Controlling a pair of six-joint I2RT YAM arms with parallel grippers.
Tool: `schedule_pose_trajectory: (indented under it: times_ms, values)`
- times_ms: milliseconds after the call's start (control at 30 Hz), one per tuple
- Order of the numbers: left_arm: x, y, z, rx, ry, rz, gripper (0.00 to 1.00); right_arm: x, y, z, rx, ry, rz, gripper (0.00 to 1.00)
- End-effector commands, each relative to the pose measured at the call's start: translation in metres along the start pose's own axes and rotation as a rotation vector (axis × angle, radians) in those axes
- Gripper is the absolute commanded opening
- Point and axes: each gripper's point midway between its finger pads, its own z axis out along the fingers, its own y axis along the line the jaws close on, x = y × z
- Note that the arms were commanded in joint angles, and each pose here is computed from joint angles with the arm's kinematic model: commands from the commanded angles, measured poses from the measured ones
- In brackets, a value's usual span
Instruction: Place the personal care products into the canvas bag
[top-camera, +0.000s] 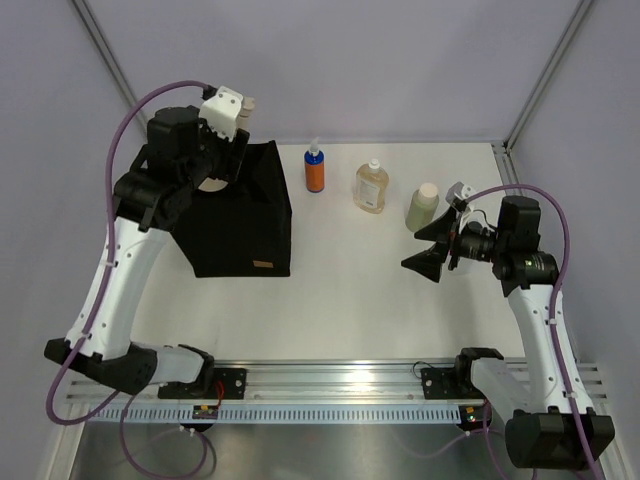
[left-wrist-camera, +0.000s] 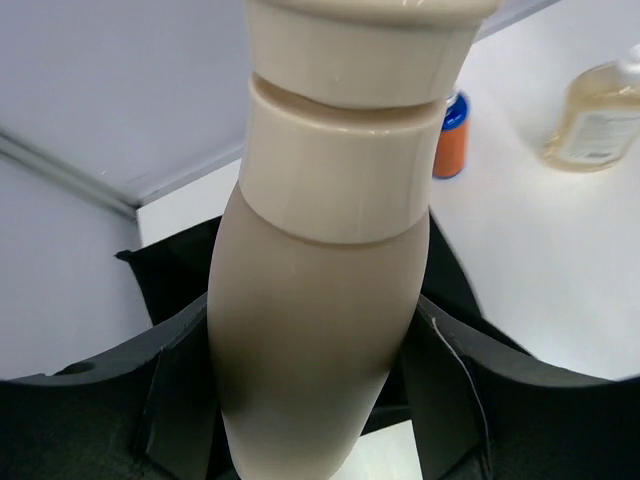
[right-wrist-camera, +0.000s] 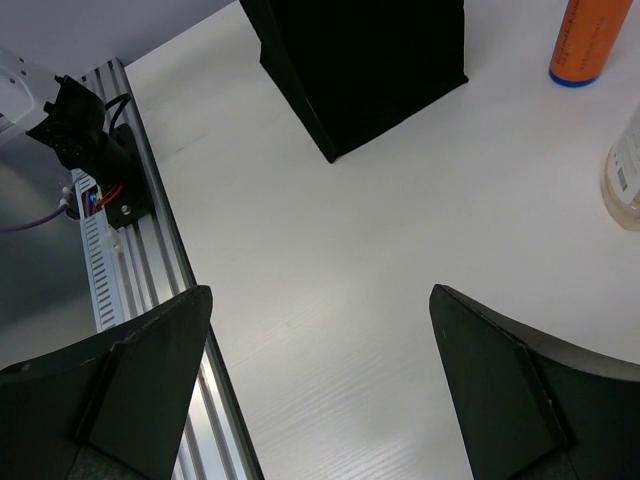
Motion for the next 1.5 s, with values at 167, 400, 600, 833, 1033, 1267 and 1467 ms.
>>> schedule_pose_trajectory:
  times_ms: [167, 400, 600, 833, 1033, 1267, 1467]
  values:
    - [0.004, 0.059, 0.037, -0.179, -0.028, 0.194, 0.00, -0.008, 0.006, -0.005, -0.026, -0.035, -0.071, 1.00]
    - [0.075, 0.053, 0.070, -0.088, 0.083, 0.218, 0.00, -0.007, 0.006, -0.006, -0.029, -0.037, -0.065, 0.99]
    - [0.129, 0.036, 0.087, -0.025, 0.163, 0.187, 0.00, -0.005, 0.003, -0.007, -0.026, -0.036, -0.055, 0.99]
    - [0.136, 0.039, 0.084, -0.084, 0.125, 0.109, 0.68, -0.003, 0.000, -0.007, -0.019, -0.031, -0.048, 1.00]
    - [0.107, 0.043, 0.067, -0.118, 0.022, 0.045, 0.99, 0.001, -0.006, -0.007, -0.007, -0.020, -0.039, 0.99]
    - [0.060, 0.048, 0.047, -0.115, -0.072, -0.026, 0.99, 0.008, -0.018, -0.008, 0.050, 0.011, -0.042, 1.00]
    - [0.016, 0.042, -0.001, -0.085, -0.198, -0.192, 0.99, 0.002, -0.061, -0.027, 0.353, 0.072, -0.013, 0.99]
